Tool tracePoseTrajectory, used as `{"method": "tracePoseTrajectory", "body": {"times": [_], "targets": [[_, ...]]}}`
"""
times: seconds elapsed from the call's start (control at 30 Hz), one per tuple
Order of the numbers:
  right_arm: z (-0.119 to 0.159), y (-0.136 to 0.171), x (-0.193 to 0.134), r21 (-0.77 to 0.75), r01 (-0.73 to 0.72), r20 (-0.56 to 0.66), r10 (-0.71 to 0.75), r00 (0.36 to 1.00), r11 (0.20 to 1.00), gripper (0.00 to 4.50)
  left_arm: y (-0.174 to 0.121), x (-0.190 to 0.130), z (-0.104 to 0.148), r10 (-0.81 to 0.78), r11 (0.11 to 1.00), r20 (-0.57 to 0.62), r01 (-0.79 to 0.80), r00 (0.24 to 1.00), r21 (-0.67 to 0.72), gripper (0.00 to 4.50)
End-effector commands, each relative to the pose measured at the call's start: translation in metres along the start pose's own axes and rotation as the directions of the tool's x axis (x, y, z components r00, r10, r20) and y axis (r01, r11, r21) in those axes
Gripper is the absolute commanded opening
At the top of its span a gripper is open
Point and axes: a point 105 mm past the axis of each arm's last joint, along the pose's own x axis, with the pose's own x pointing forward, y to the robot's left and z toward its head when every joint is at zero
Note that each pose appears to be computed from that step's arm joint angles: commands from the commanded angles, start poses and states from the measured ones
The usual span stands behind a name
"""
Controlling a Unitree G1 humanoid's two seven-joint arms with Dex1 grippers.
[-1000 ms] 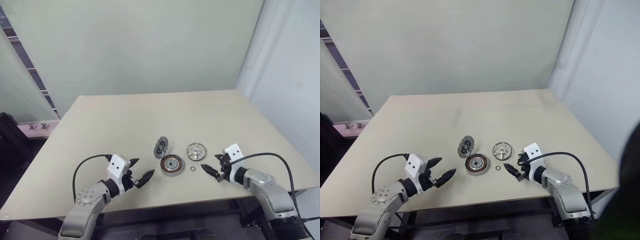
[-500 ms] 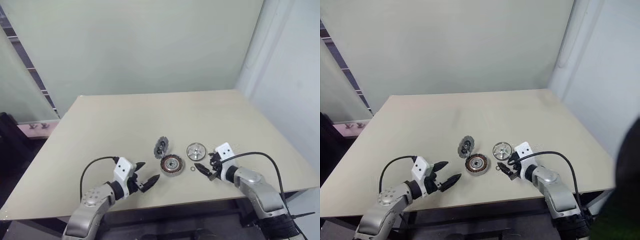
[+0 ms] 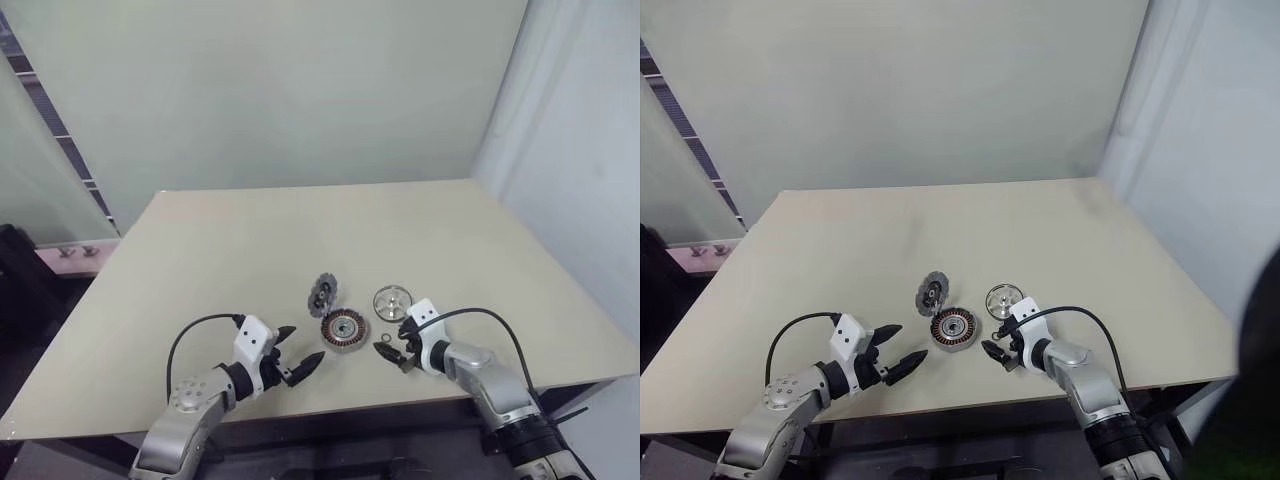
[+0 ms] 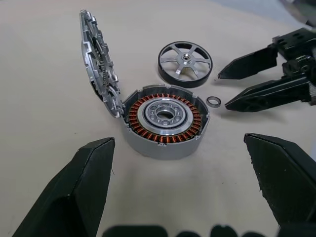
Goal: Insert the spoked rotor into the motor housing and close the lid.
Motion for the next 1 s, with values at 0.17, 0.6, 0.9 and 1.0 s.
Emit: {"method": "tracePoseTrajectory", "body": {"times": [0.17,0.6,0.9,1.0], "targets": [[0.012,-0.003,0.008,-0.030,0.006,0.043,-0.005,0.999,1.000,4.50,0.001,0.000,0.011,-0.004,0.999,0.027,0.003,1.000,0.039,4.49],[-0.001,0.001,0.014,-0.027,0.000,0.005,0.001,1.000,1.000,2.14,0.003,0.000,0.011,-0.001,0.999,0.024,0.000,1.000,0.043,4.50],[0.000,0.000,0.013,-0.028,0.007,0.005,-0.007,1.000,1.000,0.80,0.006,-0.001,0.009,0.005,0.999,0.024,-0.006,1.000,0.043,4.50],[0.010,-0.005,0.010,-0.029,0.023,0.035,-0.022,0.999,0.999,0.80,0.010,-0.002,0.009,0.014,0.999,0.023,-0.015,1.000,0.043,4.50]]}}
